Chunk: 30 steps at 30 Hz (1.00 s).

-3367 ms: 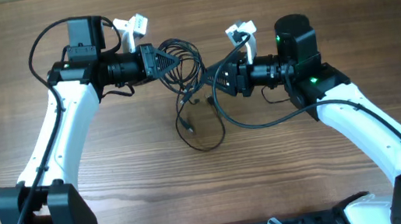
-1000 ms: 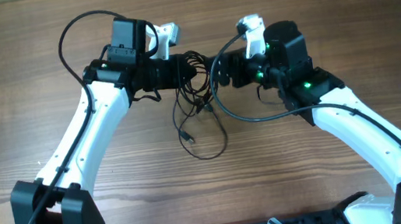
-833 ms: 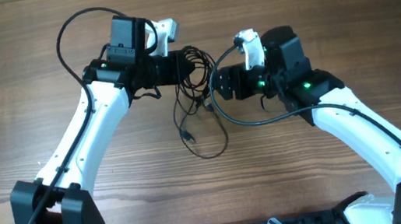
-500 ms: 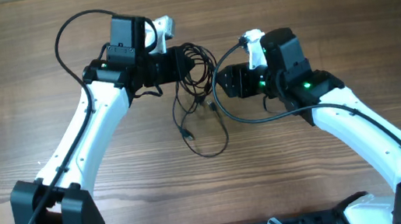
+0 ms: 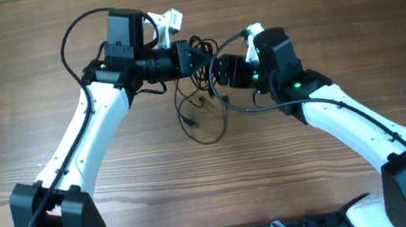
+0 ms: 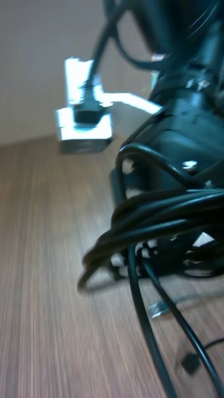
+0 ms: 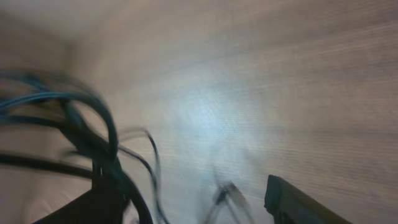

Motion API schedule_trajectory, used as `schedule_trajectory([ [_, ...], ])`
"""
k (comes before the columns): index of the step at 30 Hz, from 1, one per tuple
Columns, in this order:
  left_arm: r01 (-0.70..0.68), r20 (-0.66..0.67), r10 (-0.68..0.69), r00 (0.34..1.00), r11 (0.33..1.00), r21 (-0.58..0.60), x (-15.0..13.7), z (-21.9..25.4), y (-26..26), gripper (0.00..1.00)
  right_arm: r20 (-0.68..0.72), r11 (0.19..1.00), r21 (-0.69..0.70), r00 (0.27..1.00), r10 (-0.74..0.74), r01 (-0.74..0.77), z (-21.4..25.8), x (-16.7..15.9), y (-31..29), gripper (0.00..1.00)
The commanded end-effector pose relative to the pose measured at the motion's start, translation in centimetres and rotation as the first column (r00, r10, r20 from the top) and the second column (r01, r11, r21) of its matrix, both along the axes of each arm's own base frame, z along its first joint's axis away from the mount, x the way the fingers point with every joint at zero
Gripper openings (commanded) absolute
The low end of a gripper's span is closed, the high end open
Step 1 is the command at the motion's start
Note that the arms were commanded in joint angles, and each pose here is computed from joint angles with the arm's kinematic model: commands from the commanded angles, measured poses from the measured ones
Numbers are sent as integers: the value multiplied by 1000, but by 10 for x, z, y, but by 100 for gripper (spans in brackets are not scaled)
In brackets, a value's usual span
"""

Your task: Untangle cables

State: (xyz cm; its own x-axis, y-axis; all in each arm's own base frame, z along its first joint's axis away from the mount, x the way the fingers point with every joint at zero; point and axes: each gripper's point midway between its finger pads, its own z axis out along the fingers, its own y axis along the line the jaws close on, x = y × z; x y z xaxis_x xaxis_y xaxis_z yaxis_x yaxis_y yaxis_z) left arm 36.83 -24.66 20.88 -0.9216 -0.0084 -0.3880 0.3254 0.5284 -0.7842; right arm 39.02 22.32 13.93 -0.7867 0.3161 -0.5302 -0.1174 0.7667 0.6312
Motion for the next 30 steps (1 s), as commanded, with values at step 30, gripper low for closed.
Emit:
schedule_trajectory([
  [30,-24,155,43,987,992,-120,-23,89,54,4,170,921,58,913,371,-385,24,-12,-45,90],
])
